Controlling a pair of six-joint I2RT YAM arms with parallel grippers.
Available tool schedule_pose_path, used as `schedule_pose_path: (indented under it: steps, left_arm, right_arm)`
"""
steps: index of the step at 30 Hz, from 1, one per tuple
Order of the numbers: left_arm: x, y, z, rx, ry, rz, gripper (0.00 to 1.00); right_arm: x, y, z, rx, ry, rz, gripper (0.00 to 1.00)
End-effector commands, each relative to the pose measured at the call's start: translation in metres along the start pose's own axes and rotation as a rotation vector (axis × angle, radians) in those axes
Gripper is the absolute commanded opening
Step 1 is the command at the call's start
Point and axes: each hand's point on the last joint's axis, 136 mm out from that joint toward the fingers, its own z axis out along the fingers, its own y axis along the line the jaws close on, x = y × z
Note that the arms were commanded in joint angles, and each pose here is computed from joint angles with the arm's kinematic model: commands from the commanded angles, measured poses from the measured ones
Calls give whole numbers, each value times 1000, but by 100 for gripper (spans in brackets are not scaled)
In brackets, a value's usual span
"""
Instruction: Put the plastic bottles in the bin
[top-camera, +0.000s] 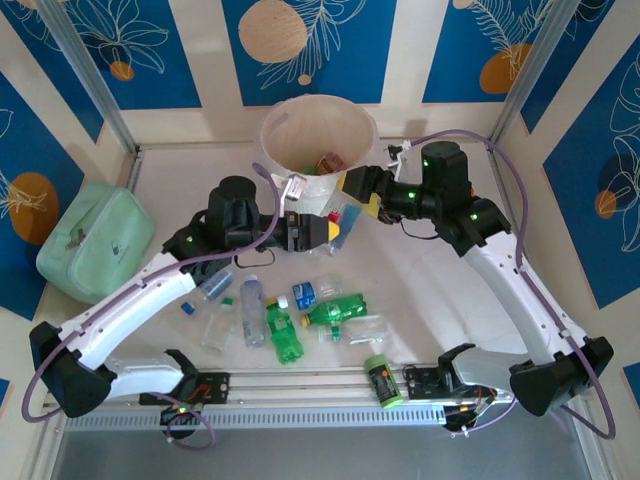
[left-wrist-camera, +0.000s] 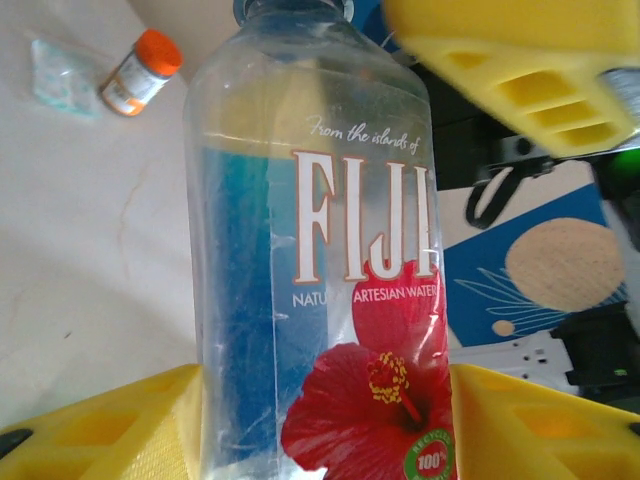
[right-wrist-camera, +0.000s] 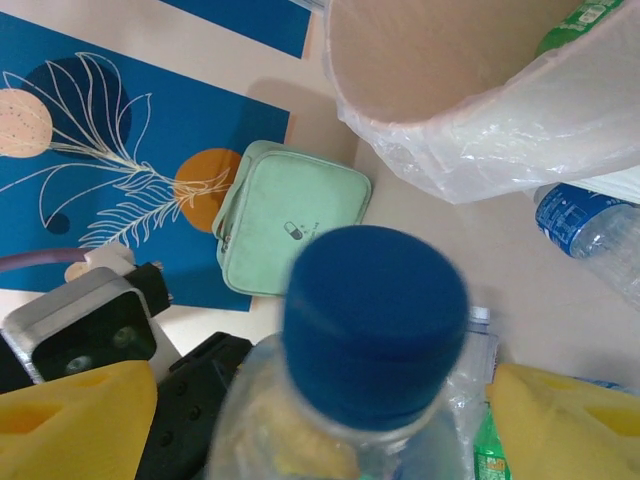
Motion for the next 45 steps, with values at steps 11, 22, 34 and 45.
schedule_pose_path:
  steps: [11,22,34,45]
  left_arm:
    - [-12,9,5,34,-34,3,57]
    - [-11,13,7,25,-11,15,62]
    - [-15,25,-30,-144,-82,102,100]
    - [-33,110,-110,-655,-300,-26,100]
  right_arm:
    - [6,1,6,15,19,-13,75]
    - [3,2,5,24,-2,-14,55]
    - [-13,19,-6,-1,-46,-56,53]
    - [-71,45,-15,-45,-147,-100,53]
